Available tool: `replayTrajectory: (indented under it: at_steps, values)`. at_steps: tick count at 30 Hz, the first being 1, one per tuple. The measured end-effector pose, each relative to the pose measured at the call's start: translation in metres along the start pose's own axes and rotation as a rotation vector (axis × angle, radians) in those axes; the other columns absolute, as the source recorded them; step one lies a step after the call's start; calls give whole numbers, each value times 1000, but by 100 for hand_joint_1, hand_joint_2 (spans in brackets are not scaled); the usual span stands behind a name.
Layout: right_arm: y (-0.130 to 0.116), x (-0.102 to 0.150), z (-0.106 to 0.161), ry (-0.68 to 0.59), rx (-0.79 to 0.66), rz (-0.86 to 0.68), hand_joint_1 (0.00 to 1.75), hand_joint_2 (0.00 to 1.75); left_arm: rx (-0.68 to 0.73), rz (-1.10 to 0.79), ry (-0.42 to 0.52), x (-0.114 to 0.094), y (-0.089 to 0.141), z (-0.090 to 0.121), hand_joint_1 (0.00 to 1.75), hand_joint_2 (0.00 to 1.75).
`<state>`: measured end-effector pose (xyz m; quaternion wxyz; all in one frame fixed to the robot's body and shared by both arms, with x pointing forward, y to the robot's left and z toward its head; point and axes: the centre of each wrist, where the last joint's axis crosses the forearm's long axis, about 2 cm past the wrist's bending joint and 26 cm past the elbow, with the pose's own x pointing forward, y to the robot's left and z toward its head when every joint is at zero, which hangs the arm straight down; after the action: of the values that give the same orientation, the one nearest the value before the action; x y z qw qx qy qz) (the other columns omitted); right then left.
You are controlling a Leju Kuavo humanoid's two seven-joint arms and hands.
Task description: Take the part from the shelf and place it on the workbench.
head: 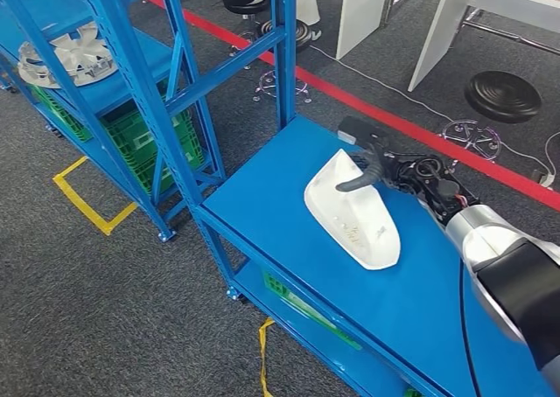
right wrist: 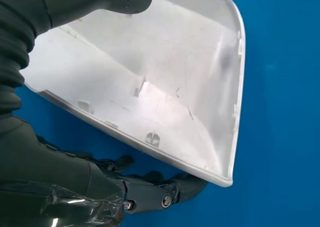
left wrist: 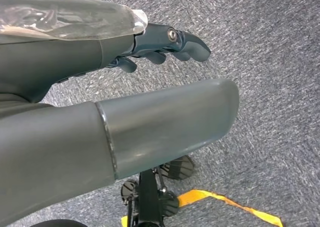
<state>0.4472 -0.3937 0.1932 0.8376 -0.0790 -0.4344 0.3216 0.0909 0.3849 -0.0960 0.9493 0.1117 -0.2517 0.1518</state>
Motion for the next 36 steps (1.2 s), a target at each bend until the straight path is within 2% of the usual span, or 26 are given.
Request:
replayTrajectory:
  at_steps: [15,16,19,20,36]
  values:
    - [2,-6,-2,30,-10,9,0,175,-6,-11,1,2,-1,-1,0,0]
    - [2,-7,-2,33,-15,10,8,175,-7,-13,0,3,-1,-1,0,0]
    - [1,-10,-2,42,-26,10,139,175,-15,-23,-1,5,-2,-1,0,0]
    - [1,-10,-2,44,-27,10,175,175,-17,-25,-1,6,-3,-2,0,0]
    - [2,-20,-4,73,-24,1,175,175,-22,-30,-2,7,-4,-2,0,0]
